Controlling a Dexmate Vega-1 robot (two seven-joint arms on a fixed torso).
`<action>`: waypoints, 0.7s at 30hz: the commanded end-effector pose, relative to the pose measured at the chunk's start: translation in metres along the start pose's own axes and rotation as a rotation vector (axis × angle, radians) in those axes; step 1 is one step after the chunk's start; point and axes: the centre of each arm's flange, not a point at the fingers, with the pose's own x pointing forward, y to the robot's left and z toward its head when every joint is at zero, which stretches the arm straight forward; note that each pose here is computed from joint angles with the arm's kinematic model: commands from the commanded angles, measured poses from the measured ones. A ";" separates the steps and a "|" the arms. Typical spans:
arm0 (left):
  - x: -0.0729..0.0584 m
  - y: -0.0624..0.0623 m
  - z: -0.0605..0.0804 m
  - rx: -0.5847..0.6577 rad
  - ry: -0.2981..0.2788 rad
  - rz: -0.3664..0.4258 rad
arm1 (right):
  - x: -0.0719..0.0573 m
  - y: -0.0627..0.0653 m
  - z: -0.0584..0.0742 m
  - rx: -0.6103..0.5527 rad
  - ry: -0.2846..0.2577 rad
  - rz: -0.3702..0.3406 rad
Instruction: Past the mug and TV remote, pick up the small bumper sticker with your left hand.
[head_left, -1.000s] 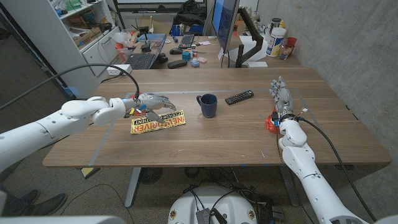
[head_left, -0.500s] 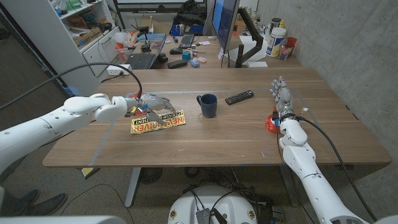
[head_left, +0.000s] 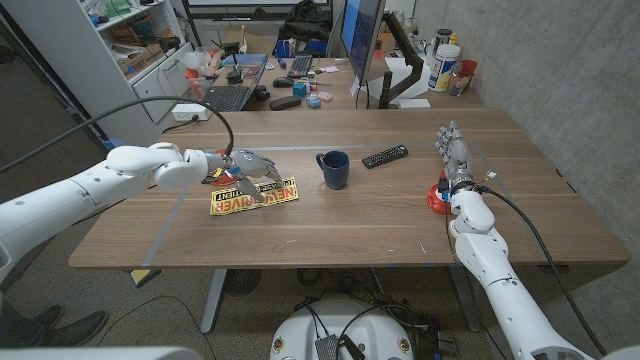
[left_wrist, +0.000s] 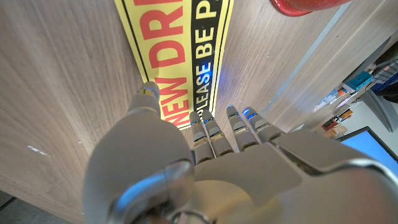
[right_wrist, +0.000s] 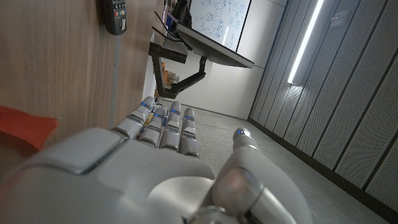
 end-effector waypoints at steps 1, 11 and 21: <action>0.005 0.002 0.002 0.043 -0.029 -0.052 | 0.001 -0.001 0.000 0.006 0.001 -0.003; 0.009 0.000 0.005 0.031 -0.011 -0.037 | 0.000 -0.005 -0.001 0.006 0.006 -0.003; 0.017 -0.004 0.008 0.015 0.001 -0.020 | 0.001 -0.009 -0.003 0.009 0.011 -0.006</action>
